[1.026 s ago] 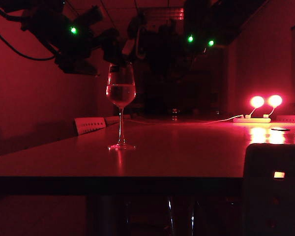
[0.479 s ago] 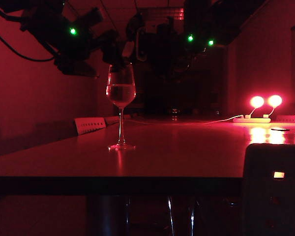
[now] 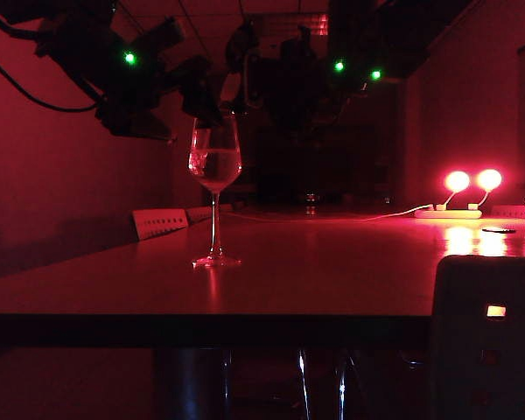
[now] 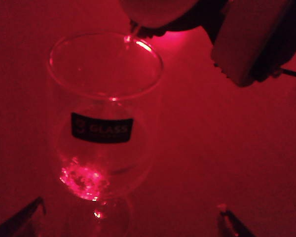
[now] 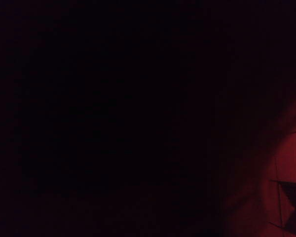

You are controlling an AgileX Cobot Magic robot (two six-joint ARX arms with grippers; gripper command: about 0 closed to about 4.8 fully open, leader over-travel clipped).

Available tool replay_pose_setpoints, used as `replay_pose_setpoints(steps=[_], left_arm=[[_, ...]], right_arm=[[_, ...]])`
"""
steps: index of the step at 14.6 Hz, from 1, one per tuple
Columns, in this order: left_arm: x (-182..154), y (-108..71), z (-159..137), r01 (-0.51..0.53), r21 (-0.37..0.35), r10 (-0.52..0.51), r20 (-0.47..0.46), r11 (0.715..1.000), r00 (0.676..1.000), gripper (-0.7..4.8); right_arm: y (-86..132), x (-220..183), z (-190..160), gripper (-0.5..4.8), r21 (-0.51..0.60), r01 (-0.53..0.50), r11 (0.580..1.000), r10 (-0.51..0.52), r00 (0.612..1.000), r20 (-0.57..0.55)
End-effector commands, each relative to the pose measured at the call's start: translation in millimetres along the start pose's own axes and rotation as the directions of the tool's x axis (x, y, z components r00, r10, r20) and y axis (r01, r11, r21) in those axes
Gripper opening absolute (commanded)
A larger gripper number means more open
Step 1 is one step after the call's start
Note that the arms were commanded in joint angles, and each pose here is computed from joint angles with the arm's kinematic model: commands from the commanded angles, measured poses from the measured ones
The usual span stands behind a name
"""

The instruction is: Pick up the black thermos cup, pour some water from it into the stemmed glass, and then put the thermos cup back on the table.

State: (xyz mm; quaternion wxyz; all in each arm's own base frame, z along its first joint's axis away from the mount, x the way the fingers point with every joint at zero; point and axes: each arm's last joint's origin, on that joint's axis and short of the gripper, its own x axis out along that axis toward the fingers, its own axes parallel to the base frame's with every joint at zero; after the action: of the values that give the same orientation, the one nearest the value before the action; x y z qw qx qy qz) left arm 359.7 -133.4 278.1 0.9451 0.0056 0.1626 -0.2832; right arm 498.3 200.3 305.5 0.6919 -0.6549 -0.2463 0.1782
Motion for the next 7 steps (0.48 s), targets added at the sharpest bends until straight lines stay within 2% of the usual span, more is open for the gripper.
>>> replay_pose_setpoints(steps=[1, 7], left_arm=[[-0.4, -0.4, 2.1, 0.001, 0.007, -0.002, 0.011, 1.0, 1.0, 4.79], [-0.5, -0.5, 1.4, 0.001, 0.005, -0.002, 0.004, 1.0, 1.0, 4.79]], right_arm=[[-24.2, -3.2, 2.1, 1.66, -0.031, 0.114, 0.993, -0.114, 0.993, 0.006], [-26.5, -5.2, -4.1, 1.66, -0.07, 0.118, 0.991, -0.119, 0.993, -0.016]])
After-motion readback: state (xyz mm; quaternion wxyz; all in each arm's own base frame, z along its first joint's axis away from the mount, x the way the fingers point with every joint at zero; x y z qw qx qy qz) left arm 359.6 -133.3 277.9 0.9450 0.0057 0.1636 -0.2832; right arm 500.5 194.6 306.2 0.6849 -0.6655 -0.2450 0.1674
